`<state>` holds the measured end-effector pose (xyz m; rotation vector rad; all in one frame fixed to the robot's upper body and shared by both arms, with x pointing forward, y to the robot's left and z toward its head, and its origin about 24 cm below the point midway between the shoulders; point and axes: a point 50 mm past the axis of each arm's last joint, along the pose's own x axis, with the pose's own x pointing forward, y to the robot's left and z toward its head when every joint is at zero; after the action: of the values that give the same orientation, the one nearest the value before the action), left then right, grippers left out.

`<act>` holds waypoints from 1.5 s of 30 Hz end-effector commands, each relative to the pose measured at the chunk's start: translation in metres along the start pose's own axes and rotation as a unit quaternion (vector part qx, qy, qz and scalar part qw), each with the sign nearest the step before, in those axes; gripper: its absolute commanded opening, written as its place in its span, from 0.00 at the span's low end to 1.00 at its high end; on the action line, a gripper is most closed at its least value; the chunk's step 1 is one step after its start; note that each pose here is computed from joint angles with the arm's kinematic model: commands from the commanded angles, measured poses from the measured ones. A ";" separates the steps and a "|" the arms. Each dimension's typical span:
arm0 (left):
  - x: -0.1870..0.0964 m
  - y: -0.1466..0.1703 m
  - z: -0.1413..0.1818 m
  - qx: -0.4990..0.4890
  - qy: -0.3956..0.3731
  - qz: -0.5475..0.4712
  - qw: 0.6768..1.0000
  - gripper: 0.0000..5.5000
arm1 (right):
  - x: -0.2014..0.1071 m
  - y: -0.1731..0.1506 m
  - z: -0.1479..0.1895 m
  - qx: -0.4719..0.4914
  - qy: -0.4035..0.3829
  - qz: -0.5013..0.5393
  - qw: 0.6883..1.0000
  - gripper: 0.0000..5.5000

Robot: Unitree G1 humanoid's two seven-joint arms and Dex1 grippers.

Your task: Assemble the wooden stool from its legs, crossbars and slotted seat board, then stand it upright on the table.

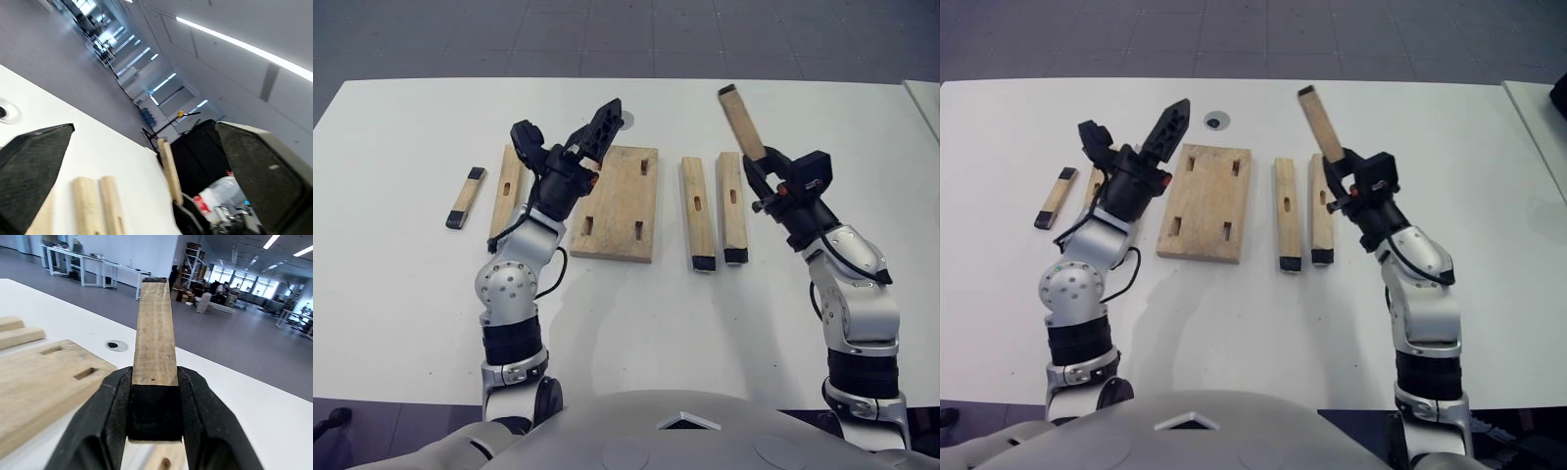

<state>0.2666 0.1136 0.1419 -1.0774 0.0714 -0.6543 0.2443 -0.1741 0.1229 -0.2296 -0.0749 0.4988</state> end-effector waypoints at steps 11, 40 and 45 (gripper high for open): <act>0.004 -0.029 -0.013 -0.090 0.104 -0.045 0.989 0.98 | 0.012 0.041 0.035 -0.070 -0.091 0.134 0.984 0.24; -0.006 -0.006 -0.007 0.012 0.050 -0.040 0.998 0.29 | 0.004 0.055 0.023 -0.025 -0.055 0.180 0.982 0.24; -0.008 -0.004 -0.008 0.011 0.050 -0.038 0.998 0.15 | 0.004 0.056 0.022 -0.024 -0.053 0.182 0.982 0.24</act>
<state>0.2555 0.1079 0.1423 -1.0261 0.1145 -0.7897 0.2197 -0.1179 0.1342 -0.2607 -0.1785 0.8766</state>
